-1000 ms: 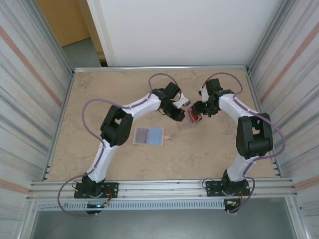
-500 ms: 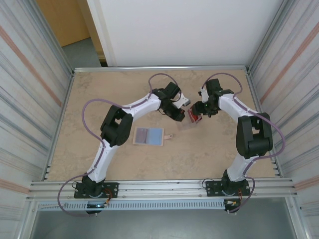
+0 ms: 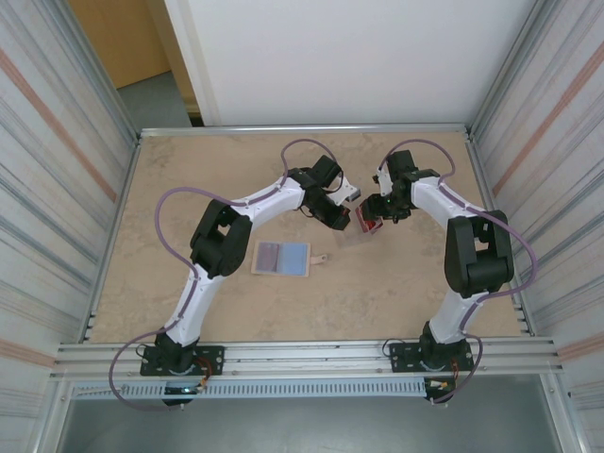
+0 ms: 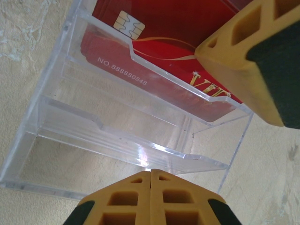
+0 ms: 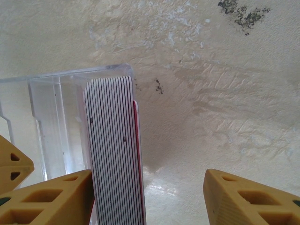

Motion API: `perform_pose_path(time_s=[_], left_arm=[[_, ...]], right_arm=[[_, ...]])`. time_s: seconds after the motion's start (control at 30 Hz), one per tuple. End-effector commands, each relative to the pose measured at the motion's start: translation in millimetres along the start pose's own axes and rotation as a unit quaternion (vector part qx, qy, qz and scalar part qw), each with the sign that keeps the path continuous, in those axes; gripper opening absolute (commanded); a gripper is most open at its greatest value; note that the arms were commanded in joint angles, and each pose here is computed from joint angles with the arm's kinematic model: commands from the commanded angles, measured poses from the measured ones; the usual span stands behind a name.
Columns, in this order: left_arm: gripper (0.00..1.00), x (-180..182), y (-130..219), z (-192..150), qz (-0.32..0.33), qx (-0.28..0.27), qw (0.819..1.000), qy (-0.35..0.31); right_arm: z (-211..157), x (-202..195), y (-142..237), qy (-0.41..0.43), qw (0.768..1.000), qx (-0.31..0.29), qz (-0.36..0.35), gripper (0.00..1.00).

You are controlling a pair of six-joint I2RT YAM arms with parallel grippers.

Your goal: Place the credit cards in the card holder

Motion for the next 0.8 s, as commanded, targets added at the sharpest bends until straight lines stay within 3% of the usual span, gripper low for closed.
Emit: perform_pose_path(time_s=[0.0, 0.77], left_arm=[[0.00, 4, -8, -18, 0.019, 0.037, 0.999, 0.006], [0.00, 3, -5, -19, 0.022, 0.037, 0.999, 0.001]], right_arm=[[4, -1, 11, 0.011, 1.000, -0.003, -0.017, 0.60], [5, 1, 29, 0.013, 1.000, -0.022, -0.013, 0.52]])
Point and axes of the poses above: each hand's point on the last joint's axis, 136 mm out from that joint toward the fingers, its own y axis back along the fingers, its own x axis along the line the jaws close on, z = x × y, the point moved 7 cm from there along y, back along the fingers, and after that the axes turned 7 degrees about y, right-handed, at the moved point
